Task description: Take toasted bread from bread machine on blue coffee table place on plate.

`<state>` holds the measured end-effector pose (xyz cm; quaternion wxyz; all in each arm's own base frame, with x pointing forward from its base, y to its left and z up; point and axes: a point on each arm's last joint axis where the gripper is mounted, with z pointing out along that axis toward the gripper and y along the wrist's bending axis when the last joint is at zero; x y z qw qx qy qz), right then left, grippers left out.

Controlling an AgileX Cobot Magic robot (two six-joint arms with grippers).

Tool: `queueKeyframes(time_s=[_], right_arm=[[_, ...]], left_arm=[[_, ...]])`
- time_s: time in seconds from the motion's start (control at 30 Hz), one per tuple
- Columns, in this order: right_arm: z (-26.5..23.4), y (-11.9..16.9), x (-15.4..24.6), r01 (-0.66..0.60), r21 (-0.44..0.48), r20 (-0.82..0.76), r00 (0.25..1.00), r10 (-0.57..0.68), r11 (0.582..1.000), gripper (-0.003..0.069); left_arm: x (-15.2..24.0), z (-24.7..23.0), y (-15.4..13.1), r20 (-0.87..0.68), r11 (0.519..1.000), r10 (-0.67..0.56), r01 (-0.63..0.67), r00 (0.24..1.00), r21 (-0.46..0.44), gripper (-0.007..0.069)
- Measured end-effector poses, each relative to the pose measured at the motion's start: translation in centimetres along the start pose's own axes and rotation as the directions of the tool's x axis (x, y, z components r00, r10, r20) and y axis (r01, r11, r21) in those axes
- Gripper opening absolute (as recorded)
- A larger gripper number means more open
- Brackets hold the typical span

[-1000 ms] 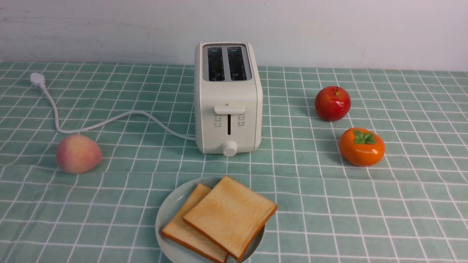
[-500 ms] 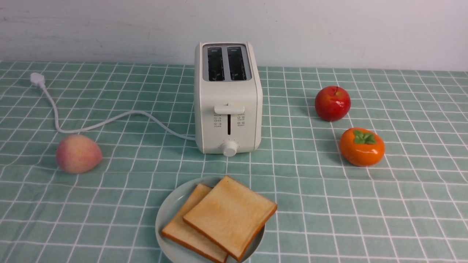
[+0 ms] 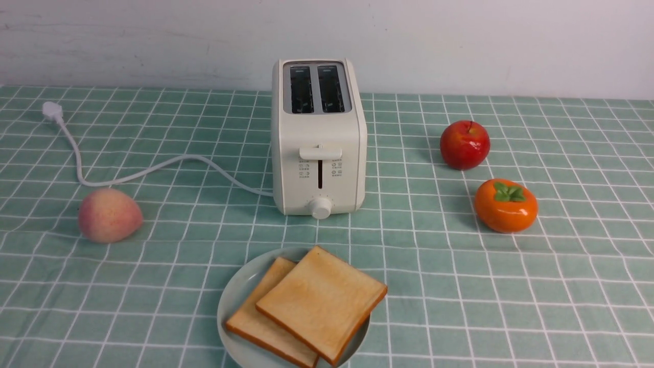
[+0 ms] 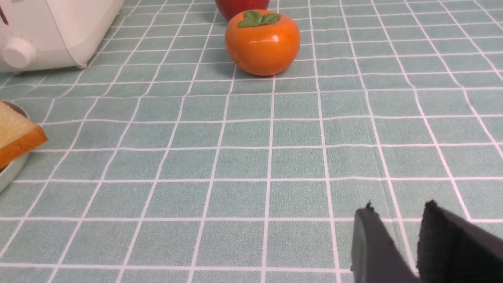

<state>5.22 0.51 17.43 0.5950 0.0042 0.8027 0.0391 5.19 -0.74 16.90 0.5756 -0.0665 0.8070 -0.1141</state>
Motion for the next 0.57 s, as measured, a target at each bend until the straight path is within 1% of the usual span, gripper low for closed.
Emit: queueKeyframes(time_s=[0.57], right_arm=[[0.00, 0.00, 0.00, -0.003, 0.000, 0.000, 1.000, 0.003, 1.000, 0.0213]], left_arm=[[0.00, 0.00, 0.00, 0.000, 1.000, 0.000, 0.000, 1.000, 0.000, 0.0107]])
